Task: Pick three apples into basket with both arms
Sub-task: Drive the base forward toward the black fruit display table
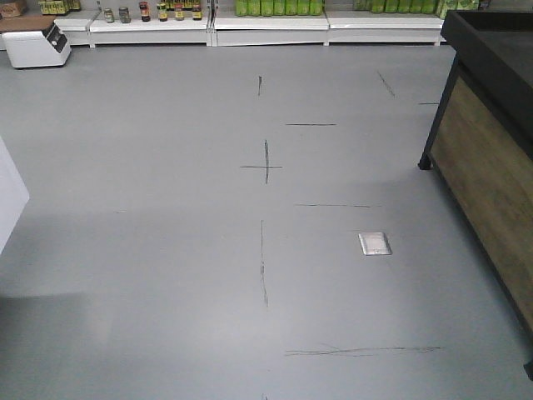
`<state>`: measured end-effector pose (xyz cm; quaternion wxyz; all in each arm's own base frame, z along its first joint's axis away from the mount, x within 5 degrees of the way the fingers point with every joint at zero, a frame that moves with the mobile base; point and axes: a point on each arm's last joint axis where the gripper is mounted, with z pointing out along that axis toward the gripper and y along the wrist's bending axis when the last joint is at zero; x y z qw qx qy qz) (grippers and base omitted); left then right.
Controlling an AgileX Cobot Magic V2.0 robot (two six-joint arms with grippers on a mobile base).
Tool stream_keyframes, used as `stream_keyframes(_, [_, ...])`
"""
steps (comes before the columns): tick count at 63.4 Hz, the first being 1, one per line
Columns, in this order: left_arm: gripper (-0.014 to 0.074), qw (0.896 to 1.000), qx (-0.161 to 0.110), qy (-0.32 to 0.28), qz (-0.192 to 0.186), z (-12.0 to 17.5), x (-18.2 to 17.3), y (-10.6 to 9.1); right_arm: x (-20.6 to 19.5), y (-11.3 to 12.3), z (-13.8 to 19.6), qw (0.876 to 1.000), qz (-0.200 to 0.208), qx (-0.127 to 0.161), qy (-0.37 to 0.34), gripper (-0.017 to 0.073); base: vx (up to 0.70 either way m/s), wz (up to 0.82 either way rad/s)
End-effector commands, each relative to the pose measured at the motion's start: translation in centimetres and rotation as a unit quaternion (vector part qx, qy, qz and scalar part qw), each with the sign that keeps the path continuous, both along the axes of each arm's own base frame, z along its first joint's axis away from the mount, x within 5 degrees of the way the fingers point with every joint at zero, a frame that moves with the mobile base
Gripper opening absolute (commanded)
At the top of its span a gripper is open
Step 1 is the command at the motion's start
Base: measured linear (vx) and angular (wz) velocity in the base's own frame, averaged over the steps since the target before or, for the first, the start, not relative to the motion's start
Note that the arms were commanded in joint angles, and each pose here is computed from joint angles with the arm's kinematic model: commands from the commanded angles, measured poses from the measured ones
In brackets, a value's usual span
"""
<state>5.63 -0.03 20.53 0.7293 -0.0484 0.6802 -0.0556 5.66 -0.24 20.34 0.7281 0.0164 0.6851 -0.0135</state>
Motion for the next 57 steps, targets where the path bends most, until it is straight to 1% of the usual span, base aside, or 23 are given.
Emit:
stream_keyframes(1, [-0.0006, 0.999, -0.006, -0.033, -0.006, 0.1, -0.1, -0.08, -0.08, -0.01, 0.21, 0.999, -0.002, -0.007, -0.034, -0.0009, 0.0, 0.0])
stream_keyframes(57, [-0.0006, 0.999, -0.006, -0.033, -0.006, 0.1, -0.1, -0.08, -0.08, -0.01, 0.21, 0.999, -0.002, -0.007, -0.034, -0.0009, 0.0, 0.0])
